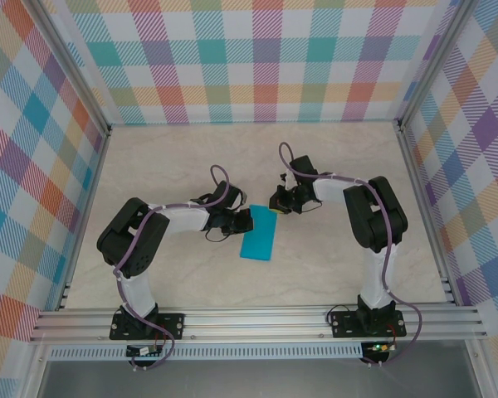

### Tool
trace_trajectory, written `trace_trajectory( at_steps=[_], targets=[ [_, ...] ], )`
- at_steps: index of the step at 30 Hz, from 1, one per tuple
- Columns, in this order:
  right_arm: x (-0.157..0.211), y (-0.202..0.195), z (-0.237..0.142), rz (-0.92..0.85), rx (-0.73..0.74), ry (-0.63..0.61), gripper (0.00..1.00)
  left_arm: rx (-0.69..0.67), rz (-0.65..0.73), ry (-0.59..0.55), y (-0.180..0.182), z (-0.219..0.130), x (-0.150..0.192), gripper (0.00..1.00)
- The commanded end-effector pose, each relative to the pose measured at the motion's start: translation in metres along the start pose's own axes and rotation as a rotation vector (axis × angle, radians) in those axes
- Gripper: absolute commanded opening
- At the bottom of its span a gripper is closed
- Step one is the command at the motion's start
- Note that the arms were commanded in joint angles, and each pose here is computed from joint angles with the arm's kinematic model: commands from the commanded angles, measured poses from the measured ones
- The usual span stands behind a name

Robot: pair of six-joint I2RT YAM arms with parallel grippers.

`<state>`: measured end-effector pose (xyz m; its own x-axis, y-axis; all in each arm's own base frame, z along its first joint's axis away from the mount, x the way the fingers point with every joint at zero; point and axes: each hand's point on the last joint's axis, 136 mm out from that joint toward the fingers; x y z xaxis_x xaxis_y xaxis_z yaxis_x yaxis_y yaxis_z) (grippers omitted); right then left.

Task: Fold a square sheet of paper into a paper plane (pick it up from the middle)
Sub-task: Fold the square sheet of paper in half at the center of the table.

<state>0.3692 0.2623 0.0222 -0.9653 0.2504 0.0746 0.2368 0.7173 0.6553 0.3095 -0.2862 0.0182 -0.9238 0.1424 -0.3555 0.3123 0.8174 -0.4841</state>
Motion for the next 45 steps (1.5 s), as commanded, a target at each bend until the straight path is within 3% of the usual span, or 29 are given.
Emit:
trace_trajectory(
  at_steps=[1, 10, 17, 22, 34, 45],
  targets=[
    [-0.007, 0.009, -0.01, -0.021, -0.011, -0.011, 0.07, -0.14, -0.049, 0.185, 0.04, 0.013, 0.061, 0.0],
    [-0.006, -0.03, 0.013, 0.063, 0.051, 0.002, 0.06, -0.138, -0.047, 0.184, 0.04, 0.012, 0.061, 0.0],
    [-0.013, 0.004, -0.009, 0.052, -0.065, -0.009, 0.07, -0.145, -0.045, 0.193, 0.042, 0.013, 0.064, 0.0],
    [-0.021, 0.011, -0.014, 0.035, -0.064, -0.028, 0.07, -0.138, -0.055, 0.187, 0.042, 0.014, 0.063, 0.0],
    [-0.011, -0.039, 0.008, 0.091, 0.07, -0.018, 0.06, -0.143, -0.055, 0.189, 0.042, 0.014, 0.063, 0.0],
    [0.006, 0.011, -0.045, 0.034, -0.068, -0.054, 0.08, -0.151, -0.059, 0.189, 0.044, 0.012, 0.067, 0.0]
  ],
)
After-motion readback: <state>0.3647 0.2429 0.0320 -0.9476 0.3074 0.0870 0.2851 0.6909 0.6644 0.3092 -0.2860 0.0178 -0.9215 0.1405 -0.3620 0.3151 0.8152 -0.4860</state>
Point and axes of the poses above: each hand's point on the last joint's axis, 136 mm out from that joint toward the fingers, its own z axis out along the fingers, its own y axis along the line the jaws close on, x = y × z, and after that the axes turned 13 degrees about z, right-handed
